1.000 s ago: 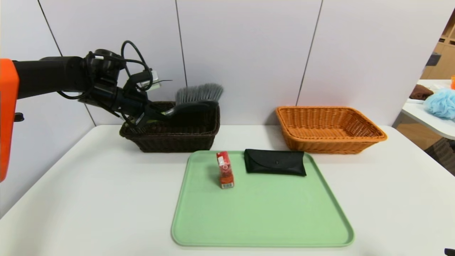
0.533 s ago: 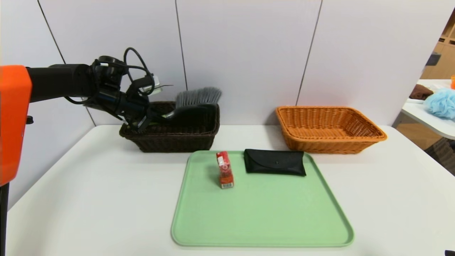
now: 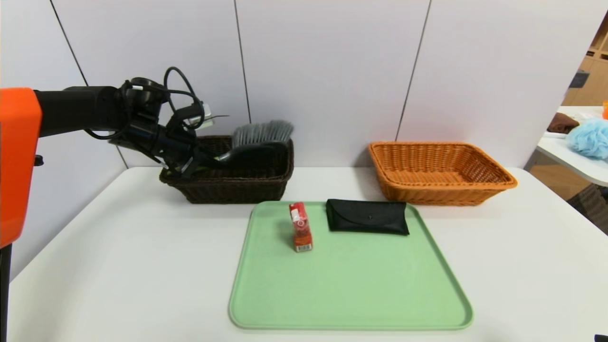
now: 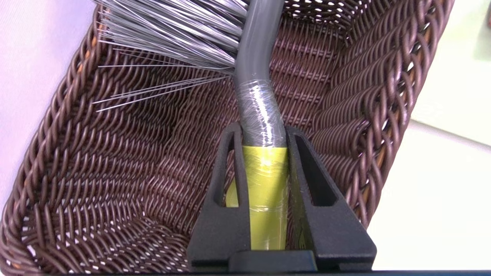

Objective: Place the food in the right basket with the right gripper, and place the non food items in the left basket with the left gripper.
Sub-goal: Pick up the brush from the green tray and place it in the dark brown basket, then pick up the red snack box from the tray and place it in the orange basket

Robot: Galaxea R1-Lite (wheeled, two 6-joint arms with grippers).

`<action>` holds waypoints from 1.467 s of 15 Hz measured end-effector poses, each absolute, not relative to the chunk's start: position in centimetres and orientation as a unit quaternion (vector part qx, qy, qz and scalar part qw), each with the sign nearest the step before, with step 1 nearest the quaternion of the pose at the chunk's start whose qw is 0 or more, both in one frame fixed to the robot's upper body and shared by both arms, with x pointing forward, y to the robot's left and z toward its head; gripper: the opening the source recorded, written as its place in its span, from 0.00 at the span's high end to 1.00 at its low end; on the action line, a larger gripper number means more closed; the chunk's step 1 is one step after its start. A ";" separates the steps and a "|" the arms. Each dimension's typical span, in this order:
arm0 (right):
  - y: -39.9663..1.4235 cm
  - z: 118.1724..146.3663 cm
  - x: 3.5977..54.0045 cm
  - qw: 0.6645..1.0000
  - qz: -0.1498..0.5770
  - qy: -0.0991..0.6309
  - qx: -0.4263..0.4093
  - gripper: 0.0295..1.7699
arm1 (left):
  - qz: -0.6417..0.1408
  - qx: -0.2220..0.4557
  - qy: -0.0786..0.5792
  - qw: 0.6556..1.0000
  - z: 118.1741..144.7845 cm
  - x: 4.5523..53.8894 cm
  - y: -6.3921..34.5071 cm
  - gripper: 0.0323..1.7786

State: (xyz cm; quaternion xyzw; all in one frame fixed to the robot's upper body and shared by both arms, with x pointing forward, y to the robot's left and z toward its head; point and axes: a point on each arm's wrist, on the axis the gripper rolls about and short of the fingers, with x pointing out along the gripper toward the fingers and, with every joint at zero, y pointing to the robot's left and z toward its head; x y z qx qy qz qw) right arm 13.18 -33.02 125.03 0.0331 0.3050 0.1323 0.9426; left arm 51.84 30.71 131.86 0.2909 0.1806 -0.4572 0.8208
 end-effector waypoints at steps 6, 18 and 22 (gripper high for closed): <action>-33.0 125.1 13.1 0.944 0.132 0.301 0.033 0.03 | -0.456 0.291 0.181 0.821 131.9 51.8 30.8 0.48; -33.0 125.1 13.0 0.944 0.133 0.298 0.040 0.03 | -0.425 0.160 0.187 0.871 137.9 48.4 28.8 0.14; -33.0 125.2 13.0 0.945 0.135 0.294 0.039 0.03 | -0.416 0.095 0.209 0.880 140.4 45.9 28.3 0.10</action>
